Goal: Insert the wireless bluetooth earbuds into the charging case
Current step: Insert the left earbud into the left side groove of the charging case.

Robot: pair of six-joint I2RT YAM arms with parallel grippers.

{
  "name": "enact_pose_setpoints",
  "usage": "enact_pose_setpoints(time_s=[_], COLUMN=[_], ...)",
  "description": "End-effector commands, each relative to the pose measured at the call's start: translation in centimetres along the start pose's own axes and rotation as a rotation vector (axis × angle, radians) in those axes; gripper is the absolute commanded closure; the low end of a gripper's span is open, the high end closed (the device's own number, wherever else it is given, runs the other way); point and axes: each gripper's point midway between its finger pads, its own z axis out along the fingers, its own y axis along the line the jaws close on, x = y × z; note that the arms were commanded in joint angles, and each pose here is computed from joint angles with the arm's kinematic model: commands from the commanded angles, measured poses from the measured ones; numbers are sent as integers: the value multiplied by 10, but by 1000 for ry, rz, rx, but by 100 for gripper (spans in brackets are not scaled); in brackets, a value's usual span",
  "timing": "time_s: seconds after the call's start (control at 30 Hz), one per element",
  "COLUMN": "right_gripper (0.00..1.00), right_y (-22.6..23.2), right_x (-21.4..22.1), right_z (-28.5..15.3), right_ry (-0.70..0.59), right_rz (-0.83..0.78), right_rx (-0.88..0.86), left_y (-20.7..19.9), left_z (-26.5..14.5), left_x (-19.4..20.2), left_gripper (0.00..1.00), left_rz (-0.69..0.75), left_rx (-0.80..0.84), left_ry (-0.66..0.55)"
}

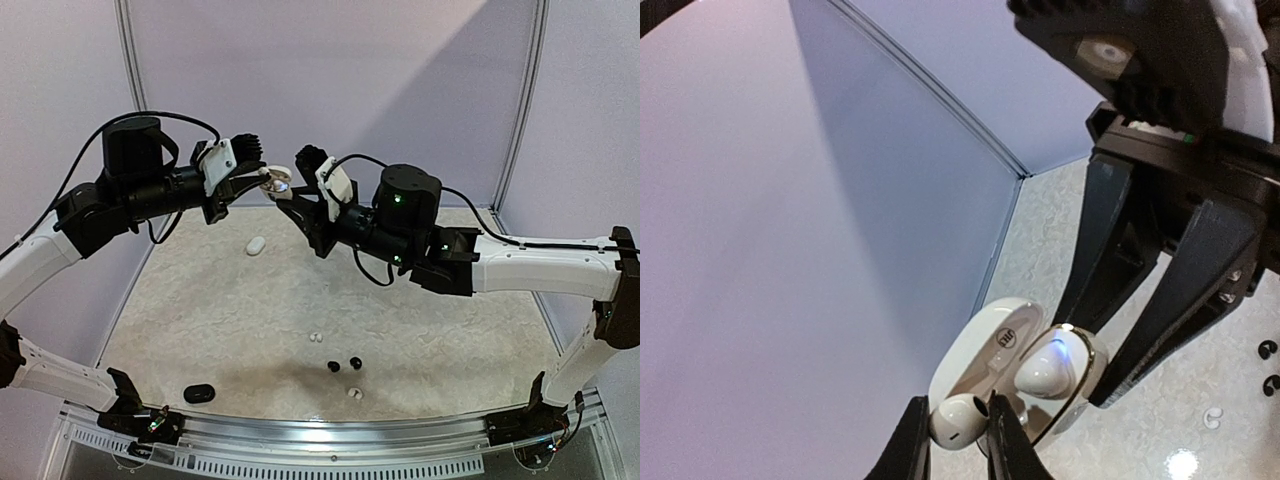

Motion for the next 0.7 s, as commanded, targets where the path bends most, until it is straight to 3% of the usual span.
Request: enact_pose_setpoints(time_s=[0.0, 0.67], right_gripper=[100, 100], right_y=[-2, -3], right_x=[-20, -18], right_z=[1, 1], right_ry=[-48, -42], right_rz=[11, 27], right_rx=[15, 18], left_y=[-22, -25], left_z=[8, 5], left_x=[12, 10], left_gripper=[88, 73], left_rz=[4, -11], left_rx=[66, 80], left_ry=[37, 30])
